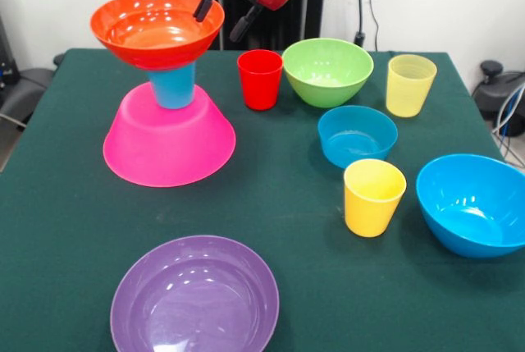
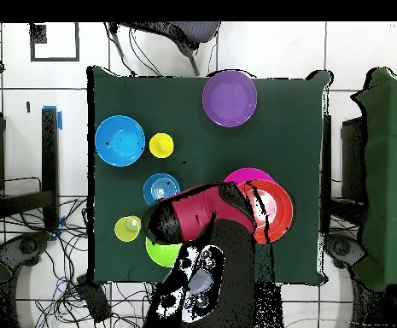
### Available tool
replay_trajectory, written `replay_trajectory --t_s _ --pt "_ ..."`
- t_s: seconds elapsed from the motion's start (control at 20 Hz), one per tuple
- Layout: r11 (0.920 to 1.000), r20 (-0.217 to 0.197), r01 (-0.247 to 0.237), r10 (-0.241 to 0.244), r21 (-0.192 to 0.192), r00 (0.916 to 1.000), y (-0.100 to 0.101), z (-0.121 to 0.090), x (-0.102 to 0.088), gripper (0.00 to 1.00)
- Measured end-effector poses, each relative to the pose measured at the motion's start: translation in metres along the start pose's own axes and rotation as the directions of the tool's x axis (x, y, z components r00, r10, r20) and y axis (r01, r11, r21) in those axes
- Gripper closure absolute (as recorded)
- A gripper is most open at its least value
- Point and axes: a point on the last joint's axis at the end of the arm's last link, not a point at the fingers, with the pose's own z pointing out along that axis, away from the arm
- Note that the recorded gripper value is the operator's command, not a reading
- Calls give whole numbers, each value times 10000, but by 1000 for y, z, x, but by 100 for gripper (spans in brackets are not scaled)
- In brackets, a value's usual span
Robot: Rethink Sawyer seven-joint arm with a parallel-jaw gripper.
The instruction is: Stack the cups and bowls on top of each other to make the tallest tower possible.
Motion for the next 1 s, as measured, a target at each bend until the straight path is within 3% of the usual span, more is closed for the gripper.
replay_trajectory --t_s 0.55,1.0 --pt "9990 -884 -395 410 186 9952 -1 -14 -24 0" --pt "9974 -964 -721 716 -19 9928 -8 -17 -34 0"
